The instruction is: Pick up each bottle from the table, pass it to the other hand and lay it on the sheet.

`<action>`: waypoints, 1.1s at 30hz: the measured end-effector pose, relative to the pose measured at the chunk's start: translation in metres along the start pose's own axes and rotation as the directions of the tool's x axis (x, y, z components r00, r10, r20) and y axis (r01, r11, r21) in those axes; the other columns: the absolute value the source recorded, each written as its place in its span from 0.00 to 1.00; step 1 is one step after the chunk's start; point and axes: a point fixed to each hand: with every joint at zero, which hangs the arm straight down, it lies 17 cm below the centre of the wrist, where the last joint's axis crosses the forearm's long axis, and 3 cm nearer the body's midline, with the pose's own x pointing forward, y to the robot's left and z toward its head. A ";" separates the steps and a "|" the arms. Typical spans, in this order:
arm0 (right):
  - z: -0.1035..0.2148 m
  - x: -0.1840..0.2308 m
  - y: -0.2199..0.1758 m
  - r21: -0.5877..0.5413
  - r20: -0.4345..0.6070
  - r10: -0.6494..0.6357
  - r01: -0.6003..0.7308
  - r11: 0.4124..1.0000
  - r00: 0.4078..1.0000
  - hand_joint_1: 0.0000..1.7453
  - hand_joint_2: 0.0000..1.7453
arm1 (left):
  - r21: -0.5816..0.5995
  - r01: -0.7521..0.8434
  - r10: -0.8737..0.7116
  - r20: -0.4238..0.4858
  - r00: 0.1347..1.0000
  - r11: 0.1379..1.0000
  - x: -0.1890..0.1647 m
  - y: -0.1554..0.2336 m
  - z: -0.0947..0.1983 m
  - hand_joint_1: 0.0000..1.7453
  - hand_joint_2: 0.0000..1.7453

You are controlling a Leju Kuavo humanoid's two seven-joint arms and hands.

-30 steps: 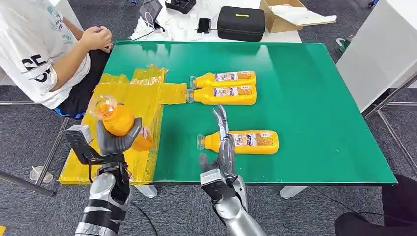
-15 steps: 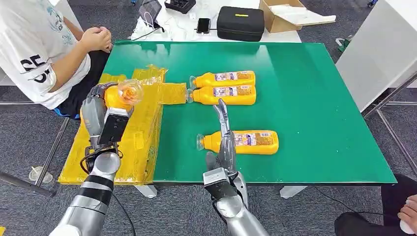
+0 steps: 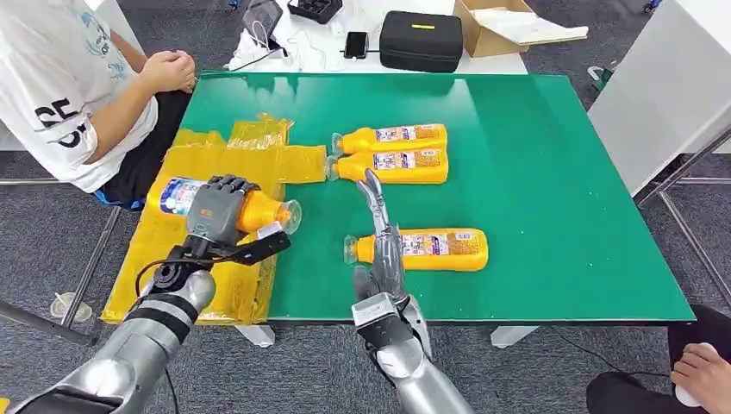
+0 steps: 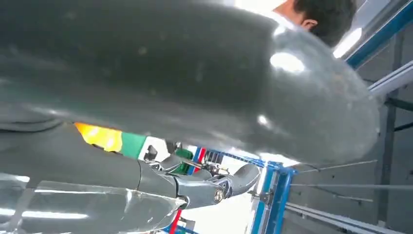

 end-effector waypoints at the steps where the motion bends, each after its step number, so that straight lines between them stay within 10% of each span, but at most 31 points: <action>1: 0.000 0.000 0.001 0.003 0.001 -0.001 0.001 1.000 1.000 0.00 0.00 | -0.012 0.000 0.000 -0.004 1.000 1.000 -0.003 -0.003 0.002 1.00 1.00; 22: 0.006 -0.007 0.015 0.063 -0.021 -0.034 0.036 0.997 0.999 0.00 0.00 | -0.321 -0.153 0.126 -0.102 0.987 0.935 -0.021 -0.078 0.046 0.97 1.00; 23: 0.006 -0.008 0.017 0.069 -0.025 -0.037 0.039 0.997 0.999 0.00 0.00 | -0.331 -0.162 0.134 -0.105 0.985 0.930 -0.021 -0.079 0.047 0.46 1.00; 27: 0.009 -0.012 0.023 0.088 -0.038 -0.041 0.044 0.995 0.998 0.00 0.00 | -0.356 -0.199 0.165 -0.122 0.979 0.913 -0.020 -0.084 0.050 0.46 1.00; 28: 0.010 -0.013 0.024 0.090 -0.041 -0.041 0.044 0.995 0.998 0.00 0.00 | -0.357 -0.200 0.167 -0.122 0.978 0.912 -0.020 -0.084 0.050 0.09 1.00; 29: 0.011 -0.013 0.024 0.092 -0.043 -0.040 0.044 0.995 0.998 0.00 0.00 | -0.359 -0.201 0.167 -0.123 0.978 0.911 -0.021 -0.085 0.050 0.00 1.00; 30: 0.011 -0.014 0.024 0.093 -0.045 -0.039 0.043 0.995 0.998 0.00 1.00 | -0.360 -0.203 0.169 -0.123 0.978 0.910 -0.020 -0.085 0.050 0.00 1.00; 33: 0.013 -0.016 0.026 0.100 -0.050 -0.040 0.045 0.994 0.998 0.00 1.00 | -0.376 -0.220 0.183 -0.131 0.974 0.900 -0.020 -0.088 0.053 0.00 1.00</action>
